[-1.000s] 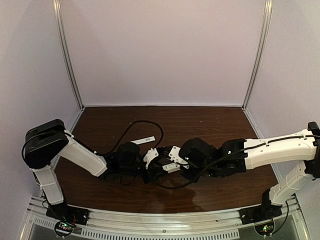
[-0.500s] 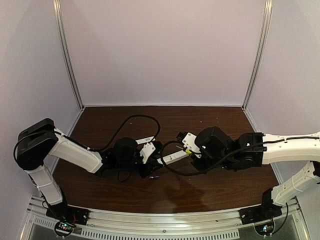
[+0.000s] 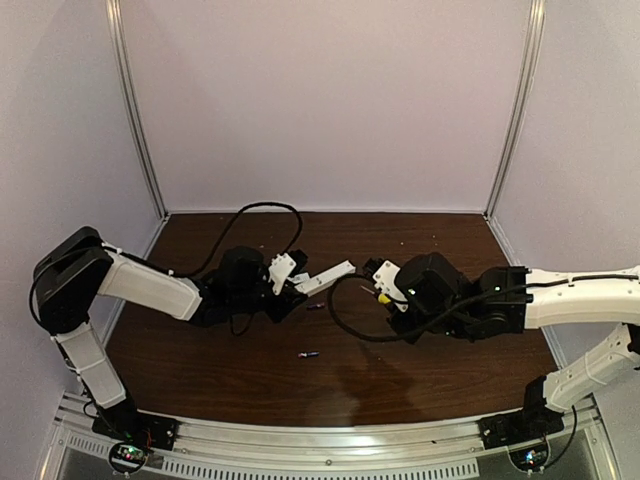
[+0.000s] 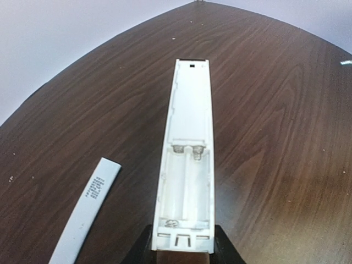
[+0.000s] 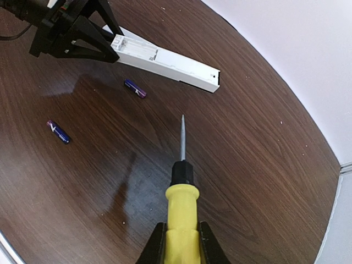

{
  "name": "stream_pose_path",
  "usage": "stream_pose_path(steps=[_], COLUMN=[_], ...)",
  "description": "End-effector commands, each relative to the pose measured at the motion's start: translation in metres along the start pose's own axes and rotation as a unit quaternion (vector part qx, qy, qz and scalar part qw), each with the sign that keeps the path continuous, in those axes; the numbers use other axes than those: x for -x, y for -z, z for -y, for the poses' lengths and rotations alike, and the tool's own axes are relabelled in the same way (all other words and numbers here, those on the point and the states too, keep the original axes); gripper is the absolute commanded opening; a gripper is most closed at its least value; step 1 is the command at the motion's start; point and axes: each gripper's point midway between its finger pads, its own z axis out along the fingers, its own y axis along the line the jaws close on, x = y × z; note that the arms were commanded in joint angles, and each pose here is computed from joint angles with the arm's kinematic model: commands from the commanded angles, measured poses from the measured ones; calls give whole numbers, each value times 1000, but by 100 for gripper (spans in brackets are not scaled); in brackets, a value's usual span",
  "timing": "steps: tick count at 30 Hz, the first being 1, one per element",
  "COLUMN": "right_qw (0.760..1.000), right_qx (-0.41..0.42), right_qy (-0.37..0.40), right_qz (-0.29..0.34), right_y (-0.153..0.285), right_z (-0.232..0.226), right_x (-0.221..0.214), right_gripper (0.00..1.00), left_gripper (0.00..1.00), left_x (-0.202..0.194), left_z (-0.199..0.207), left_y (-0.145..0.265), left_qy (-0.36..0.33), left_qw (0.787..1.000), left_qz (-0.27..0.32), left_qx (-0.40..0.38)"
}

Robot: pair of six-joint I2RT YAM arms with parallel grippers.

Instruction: Unload the batteries from the remote control

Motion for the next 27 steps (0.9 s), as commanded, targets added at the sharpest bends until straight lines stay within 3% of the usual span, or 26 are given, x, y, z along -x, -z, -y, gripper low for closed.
stream_pose_path(steps=[1, 27], right_qw=[1000, 994], right_qx=[-10, 24], right_qy=[-19, -95], right_qz=[11, 44], right_y=[0, 0], right_z=[5, 4], right_x=[2, 2], right_gripper=[0, 0], left_gripper=[7, 8], left_x=[13, -37], left_z=[-15, -26], left_y=[-11, -29], left_qy=[-29, -23], left_qw=[1000, 999], left_qz=[9, -37], left_qx=[-2, -26])
